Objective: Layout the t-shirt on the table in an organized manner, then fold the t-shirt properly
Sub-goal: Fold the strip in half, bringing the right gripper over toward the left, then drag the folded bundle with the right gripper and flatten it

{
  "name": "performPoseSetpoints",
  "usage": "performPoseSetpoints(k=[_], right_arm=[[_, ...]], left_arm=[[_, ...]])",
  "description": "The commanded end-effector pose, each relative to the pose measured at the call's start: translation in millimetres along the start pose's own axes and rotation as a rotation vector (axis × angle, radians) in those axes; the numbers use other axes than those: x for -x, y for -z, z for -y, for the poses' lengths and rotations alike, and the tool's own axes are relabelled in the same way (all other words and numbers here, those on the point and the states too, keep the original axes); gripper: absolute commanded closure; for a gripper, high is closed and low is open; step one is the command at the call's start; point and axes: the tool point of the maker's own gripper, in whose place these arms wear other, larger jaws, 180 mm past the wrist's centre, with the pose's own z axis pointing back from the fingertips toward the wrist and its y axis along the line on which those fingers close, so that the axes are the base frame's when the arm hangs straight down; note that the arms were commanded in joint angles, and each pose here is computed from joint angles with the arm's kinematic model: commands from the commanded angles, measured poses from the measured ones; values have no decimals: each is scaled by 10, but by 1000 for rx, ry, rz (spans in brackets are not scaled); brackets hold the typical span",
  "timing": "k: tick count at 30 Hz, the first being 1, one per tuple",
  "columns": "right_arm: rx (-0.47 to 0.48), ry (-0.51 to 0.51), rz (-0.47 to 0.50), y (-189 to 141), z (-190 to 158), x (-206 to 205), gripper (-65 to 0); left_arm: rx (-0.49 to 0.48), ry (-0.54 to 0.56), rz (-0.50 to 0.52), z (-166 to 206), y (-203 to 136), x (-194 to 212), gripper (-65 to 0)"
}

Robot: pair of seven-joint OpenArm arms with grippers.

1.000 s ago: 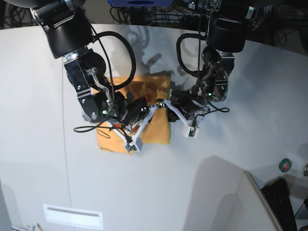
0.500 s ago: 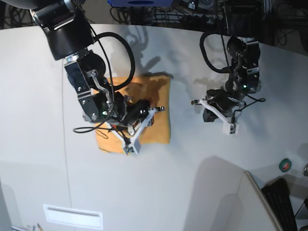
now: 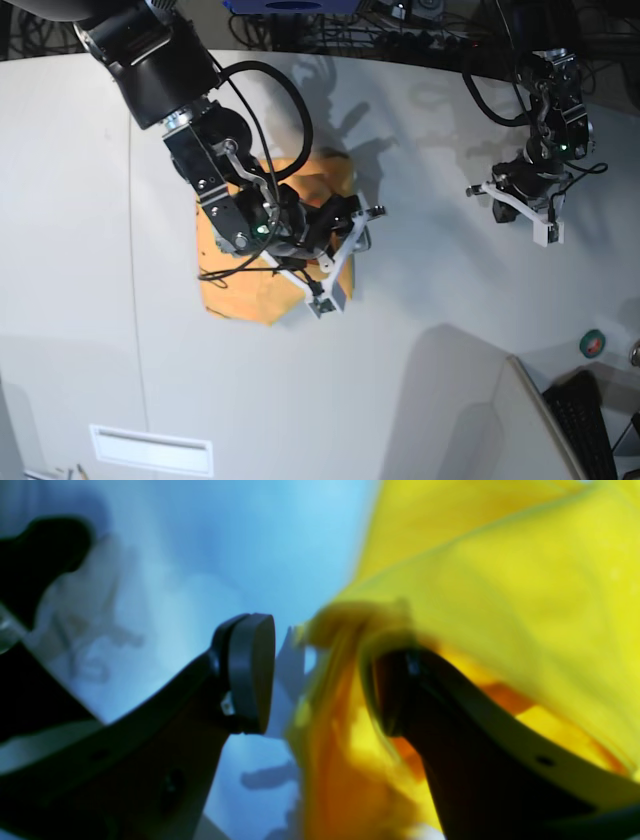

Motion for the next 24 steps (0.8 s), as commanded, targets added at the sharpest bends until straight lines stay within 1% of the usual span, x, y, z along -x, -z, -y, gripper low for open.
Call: performPoseSetpoints(k=[1, 5, 7, 9, 10, 11, 12, 13, 15, 17, 20, 22, 24], right_arm=[[-28, -38, 58, -34, -137, -249, -300], [-69, -131, 56, -21, -426, -317, -299], [-86, -174, 55, -85, -543, -335, -293], [-89, -203, 82, -233, -549, -399, -239], [-81, -215, 111, -346, -506, -459, -189], [-67, -214, 136, -441, -431, -486, -129], [-34, -188, 174, -556, -286, -544, -56], [22, -131, 203, -668, -55, -589, 0], [107, -18, 222, -776, 294, -563, 0], [182, 62, 217, -828, 646, -503, 0], [257, 123, 145, -751, 1042, -278, 0], [279, 143, 104, -651, 1158, -144, 0], [297, 150, 101, -574, 1242, -75, 0]], left_arm=[[7, 7, 51, -1, -13, -179, 0], [8, 7, 54, 2, -7, -198, 0], [8, 6, 54, 2, -4, -200, 0], [6, 6, 57, -8, -5, -212, 0], [-2, 16, 56, -56, -19, -227, 0], [-8, 23, 56, -94, -32, -232, 0], [-12, 26, 58, -123, -41, -241, 0], [-19, 26, 60, -161, -54, -250, 0], [-62, -1, 68, -357, -125, -247, 0], [-109, -40, 84, -560, -212, -247, 0], [-110, -58, 102, -717, -309, -249, 0], [-111, -78, 102, -803, -343, -204, 0], [-110, -89, 96, -852, -353, -161, 0]])
